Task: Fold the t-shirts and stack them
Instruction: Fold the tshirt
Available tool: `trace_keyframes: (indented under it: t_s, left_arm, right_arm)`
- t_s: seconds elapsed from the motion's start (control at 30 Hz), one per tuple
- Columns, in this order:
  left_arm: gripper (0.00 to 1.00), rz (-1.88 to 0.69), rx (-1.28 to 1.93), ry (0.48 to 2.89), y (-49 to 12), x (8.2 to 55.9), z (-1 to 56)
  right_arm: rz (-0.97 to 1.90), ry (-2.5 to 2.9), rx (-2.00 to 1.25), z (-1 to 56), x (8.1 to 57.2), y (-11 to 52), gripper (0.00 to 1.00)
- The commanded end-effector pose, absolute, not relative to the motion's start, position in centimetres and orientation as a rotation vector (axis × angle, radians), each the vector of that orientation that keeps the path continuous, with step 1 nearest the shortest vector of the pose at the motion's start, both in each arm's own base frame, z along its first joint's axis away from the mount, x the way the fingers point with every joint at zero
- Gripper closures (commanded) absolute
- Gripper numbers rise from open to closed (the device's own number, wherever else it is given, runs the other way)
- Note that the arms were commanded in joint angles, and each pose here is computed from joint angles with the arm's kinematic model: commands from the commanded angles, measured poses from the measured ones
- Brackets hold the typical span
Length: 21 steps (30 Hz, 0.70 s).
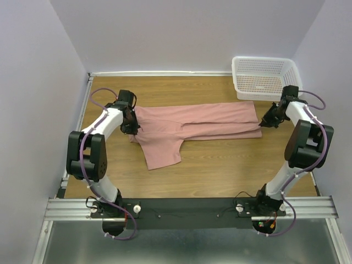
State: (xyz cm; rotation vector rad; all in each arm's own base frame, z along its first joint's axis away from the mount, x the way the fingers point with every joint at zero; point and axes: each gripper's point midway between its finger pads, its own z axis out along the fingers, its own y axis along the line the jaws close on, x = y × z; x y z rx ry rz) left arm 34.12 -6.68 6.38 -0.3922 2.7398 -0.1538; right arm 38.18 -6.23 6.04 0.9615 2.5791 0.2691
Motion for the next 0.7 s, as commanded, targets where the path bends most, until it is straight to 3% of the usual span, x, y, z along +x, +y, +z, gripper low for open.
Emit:
trace_keyframes:
  t_s: [0.0, 0.67]
  left_arm:
    - [1.00, -0.188, -0.363, 2.746, -7.0, 35.1, 6.1]
    - [1.00, -0.103, -0.458, 2.663, -5.9, 37.5, 5.2]
  right_arm:
    - [0.256, 2.589, 0.952, 5.7, 38.9, -6.8, 1.00]
    - [0.202, 2.616, 0.988, 2.0, 39.2, -6.8, 0.97]
